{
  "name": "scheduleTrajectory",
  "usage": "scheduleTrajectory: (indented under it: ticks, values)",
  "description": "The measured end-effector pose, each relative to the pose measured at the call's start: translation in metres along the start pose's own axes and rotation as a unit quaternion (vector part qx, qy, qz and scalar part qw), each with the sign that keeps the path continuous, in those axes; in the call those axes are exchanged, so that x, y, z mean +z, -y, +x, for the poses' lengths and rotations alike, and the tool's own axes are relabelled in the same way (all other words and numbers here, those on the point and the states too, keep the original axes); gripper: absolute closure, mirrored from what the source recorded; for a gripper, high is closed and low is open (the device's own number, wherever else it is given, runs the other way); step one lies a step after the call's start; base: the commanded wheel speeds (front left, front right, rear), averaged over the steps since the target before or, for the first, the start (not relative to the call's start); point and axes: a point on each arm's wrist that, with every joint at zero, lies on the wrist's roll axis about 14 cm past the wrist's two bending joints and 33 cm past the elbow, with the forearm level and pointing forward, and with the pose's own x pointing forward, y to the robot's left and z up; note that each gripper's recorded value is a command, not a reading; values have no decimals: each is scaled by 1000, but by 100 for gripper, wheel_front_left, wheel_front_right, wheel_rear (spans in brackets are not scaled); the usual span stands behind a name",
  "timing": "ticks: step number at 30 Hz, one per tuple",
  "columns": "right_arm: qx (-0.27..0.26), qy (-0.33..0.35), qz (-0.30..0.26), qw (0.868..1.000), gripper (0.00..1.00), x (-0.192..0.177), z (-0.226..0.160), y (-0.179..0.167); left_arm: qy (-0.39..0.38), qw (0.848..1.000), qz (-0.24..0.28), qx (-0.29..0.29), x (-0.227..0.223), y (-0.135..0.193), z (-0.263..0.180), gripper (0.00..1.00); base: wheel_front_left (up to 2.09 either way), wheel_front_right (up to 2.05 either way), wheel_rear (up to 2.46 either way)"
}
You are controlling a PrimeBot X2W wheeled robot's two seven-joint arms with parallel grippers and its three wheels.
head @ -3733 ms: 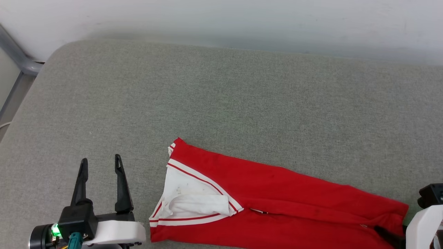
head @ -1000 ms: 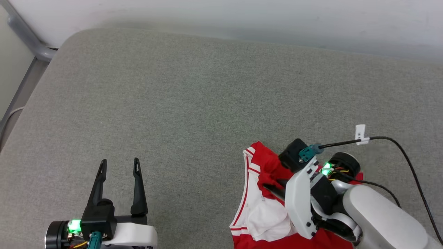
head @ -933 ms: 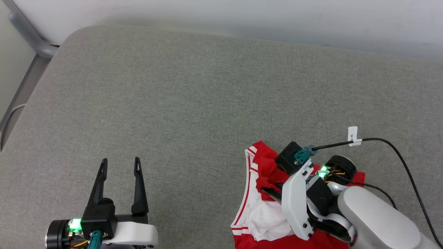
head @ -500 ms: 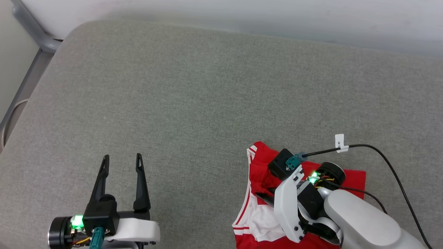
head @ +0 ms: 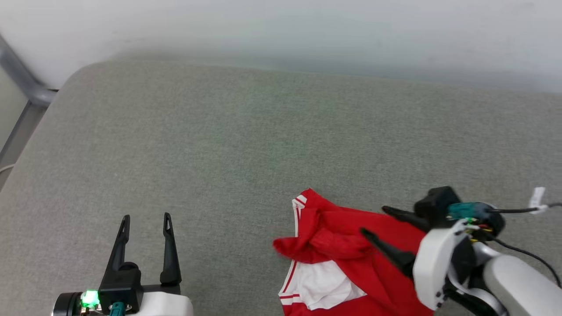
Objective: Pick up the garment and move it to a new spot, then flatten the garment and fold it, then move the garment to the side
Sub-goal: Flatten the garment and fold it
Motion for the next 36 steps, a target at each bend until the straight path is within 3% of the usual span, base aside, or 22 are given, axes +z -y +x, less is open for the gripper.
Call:
scheduleTrajectory:
  ticks: [5, 9, 18, 21, 27, 36]
  values:
    - [-83, 68, 13, 994, 0, 22, -40, 36, 6, 1000, 0, -17, 3, 8, -2, 0, 0, 0, 0]
    - [-164, 135, 15, 977, 0, 40, -75, 66, 14, 999, 1, -29, 7, 14, -1, 0, 0, 0, 0]
    - [-307, 248, 16, 919, 0, 48, -141, 94, 22, 998, 2, -54, 12, 27, -3, 0, 0, 0, 0]
    - [-340, 269, 1, 901, 0, 43, -157, 93, 24, 998, 4, -59, 13, 30, -4, 0, 0, 0, 0]
    - [-389, 308, 31, 868, 0, 25, -180, 83, 28, 997, 6, -72, 15, 36, -8, 0, 0, 0, 0]
    - [-406, 310, 46, 859, 0, 4, -189, 65, 32, 995, 7, -89, 17, 44, -15, 0, 0, 0, 0]
